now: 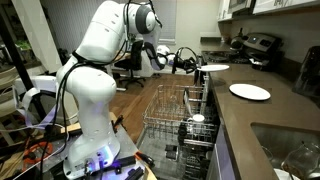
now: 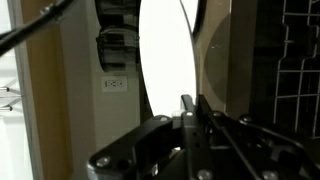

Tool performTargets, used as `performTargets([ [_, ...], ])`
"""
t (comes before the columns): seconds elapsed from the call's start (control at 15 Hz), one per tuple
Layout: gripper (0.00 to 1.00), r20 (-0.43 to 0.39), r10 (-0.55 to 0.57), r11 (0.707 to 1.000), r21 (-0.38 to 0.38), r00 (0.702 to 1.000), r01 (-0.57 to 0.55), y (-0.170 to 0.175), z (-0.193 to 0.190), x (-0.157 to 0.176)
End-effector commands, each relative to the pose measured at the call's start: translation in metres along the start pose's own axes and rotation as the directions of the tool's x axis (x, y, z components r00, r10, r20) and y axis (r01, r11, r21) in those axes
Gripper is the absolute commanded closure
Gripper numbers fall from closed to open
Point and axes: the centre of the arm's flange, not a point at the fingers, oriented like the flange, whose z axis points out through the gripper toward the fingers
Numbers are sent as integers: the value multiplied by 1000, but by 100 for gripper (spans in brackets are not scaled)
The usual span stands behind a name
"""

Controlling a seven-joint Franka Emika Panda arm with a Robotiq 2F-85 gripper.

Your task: Take the white plate on the top and put it behind the white cup in the dishwasher

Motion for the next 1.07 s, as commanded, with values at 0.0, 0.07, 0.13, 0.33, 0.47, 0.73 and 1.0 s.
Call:
performTargets([
  [0.0,93,13,7,999,-40,1000,-6,20,-33,-24],
  [0.07,93,8,12,999,-38,1000,-11,21,-43,-28],
  [0.13,93,3,12,999,-37,1000,-12,23,-51,-31],
  [0.33,93,-22,51,999,-19,998,-51,30,-79,-44],
  [0.47,93,-32,76,997,-5,997,-76,34,-96,-52],
  [0.73,93,-66,135,990,49,989,-132,42,-130,-66],
  [1.0,93,-106,209,975,101,972,-199,48,-157,-83],
])
